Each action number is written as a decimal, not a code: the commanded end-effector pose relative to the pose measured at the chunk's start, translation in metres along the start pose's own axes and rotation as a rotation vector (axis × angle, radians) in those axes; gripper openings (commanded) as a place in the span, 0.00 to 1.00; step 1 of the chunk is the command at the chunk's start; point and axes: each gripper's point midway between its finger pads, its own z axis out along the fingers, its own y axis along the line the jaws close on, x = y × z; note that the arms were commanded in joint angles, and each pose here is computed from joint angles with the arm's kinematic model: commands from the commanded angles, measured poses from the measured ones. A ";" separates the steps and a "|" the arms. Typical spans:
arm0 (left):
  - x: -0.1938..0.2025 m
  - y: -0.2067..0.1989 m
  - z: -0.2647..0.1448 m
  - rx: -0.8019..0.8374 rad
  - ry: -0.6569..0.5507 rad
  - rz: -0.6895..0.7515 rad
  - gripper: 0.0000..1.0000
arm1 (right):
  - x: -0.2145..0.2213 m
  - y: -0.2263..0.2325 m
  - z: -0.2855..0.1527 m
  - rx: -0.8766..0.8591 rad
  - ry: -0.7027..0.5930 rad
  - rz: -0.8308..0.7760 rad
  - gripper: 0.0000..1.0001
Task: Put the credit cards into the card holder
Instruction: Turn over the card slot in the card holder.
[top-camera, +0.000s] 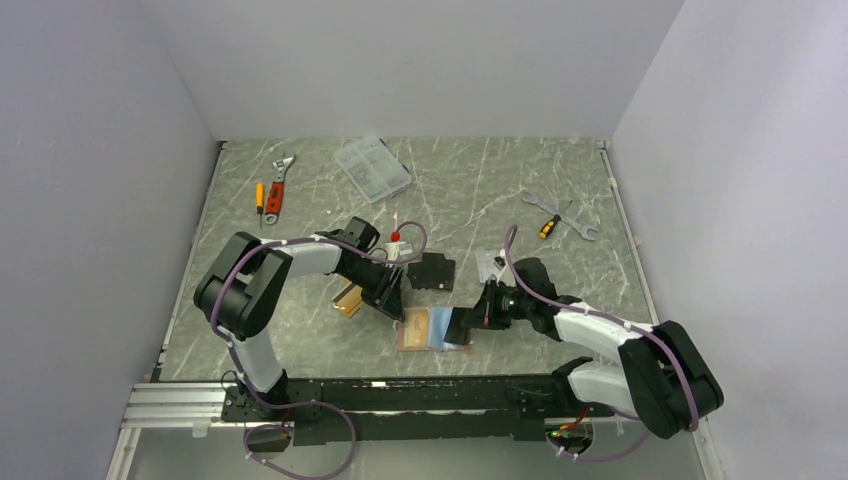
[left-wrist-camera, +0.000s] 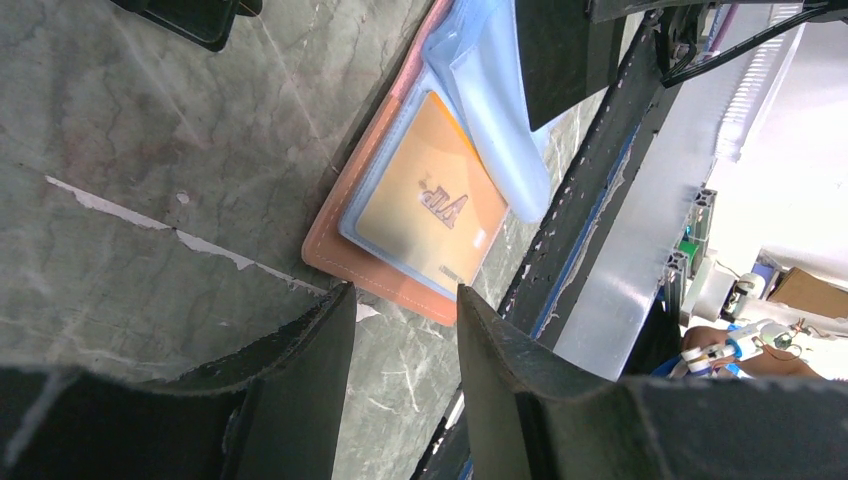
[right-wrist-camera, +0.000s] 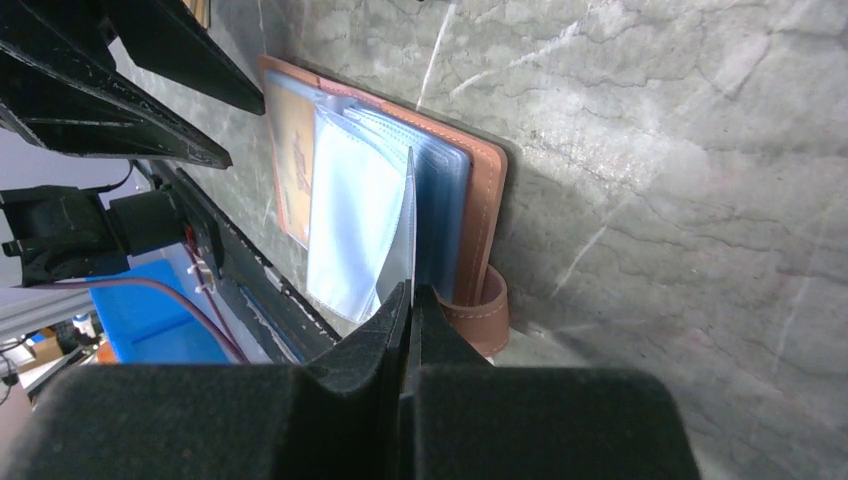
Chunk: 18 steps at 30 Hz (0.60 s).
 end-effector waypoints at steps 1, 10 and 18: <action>-0.006 -0.009 -0.003 0.039 -0.027 0.024 0.47 | -0.007 0.008 0.006 -0.028 -0.011 -0.024 0.00; -0.007 -0.011 -0.005 0.045 -0.032 0.026 0.47 | -0.012 0.017 0.011 -0.062 -0.001 -0.031 0.00; -0.008 -0.011 -0.006 0.044 -0.038 0.026 0.47 | -0.020 0.033 0.010 -0.110 -0.002 -0.057 0.00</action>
